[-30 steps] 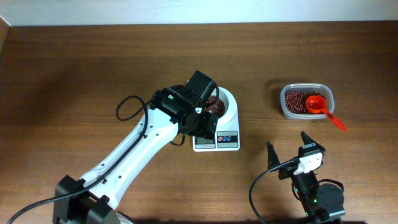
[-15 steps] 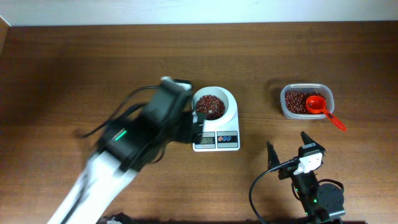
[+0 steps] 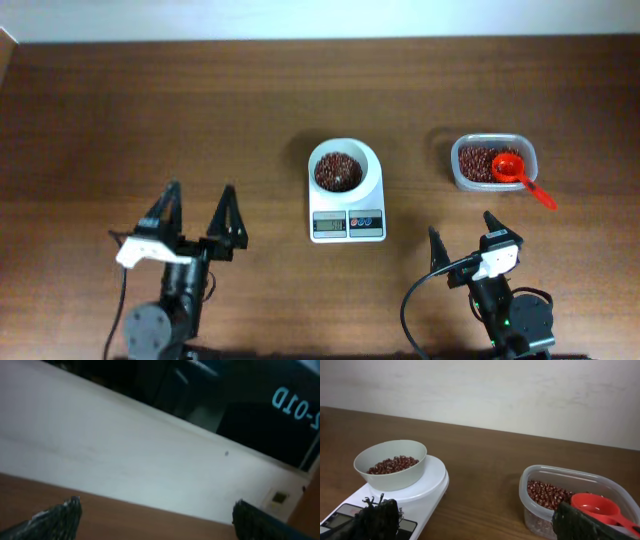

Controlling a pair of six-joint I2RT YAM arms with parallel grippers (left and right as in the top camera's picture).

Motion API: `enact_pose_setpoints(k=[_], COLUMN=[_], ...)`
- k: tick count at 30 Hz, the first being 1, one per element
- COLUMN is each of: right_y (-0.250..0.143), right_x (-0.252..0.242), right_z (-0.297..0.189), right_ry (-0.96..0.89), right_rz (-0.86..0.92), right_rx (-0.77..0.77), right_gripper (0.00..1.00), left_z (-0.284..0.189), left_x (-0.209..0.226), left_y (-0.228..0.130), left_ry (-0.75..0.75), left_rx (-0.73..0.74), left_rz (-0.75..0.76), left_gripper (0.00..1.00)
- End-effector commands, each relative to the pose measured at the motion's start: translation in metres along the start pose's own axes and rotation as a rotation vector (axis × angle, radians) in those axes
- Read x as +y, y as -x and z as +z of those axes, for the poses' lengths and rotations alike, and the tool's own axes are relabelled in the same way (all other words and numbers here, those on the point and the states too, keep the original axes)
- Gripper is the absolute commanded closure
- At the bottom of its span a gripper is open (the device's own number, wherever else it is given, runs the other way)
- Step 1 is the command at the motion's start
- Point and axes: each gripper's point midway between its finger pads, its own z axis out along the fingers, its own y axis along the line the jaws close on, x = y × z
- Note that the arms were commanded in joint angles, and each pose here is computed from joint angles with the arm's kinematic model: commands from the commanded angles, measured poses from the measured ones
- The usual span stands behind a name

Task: Scoop item into bowl and weigh 50g on scale

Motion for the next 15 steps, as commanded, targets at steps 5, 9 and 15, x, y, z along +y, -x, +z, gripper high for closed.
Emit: enact_pose_setpoints(k=[5, 9, 15], right_y=[-0.001, -0.001, -0.001], right_x=[0.001, 0.001, 0.001], right_z=[0.0, 0.0, 0.0], right_ry=[0.003, 0.003, 0.003], right_rz=[-0.001, -0.001, -0.001], right_rx=[0.0, 0.0, 0.0], right_gripper=[0.01, 0.01, 0.01], left_z=[-0.028, -0.038, -0.042], left_x=[0.036, 0.07, 0.08], left_y=[-0.053, -0.106, -0.113], left_ry=[0.028, 0.169, 0.198], left_rx=[0.011, 0.233, 0.28], left_rz=[0.044, 0.096, 0.249], left_gripper=[0.01, 0.01, 0.01])
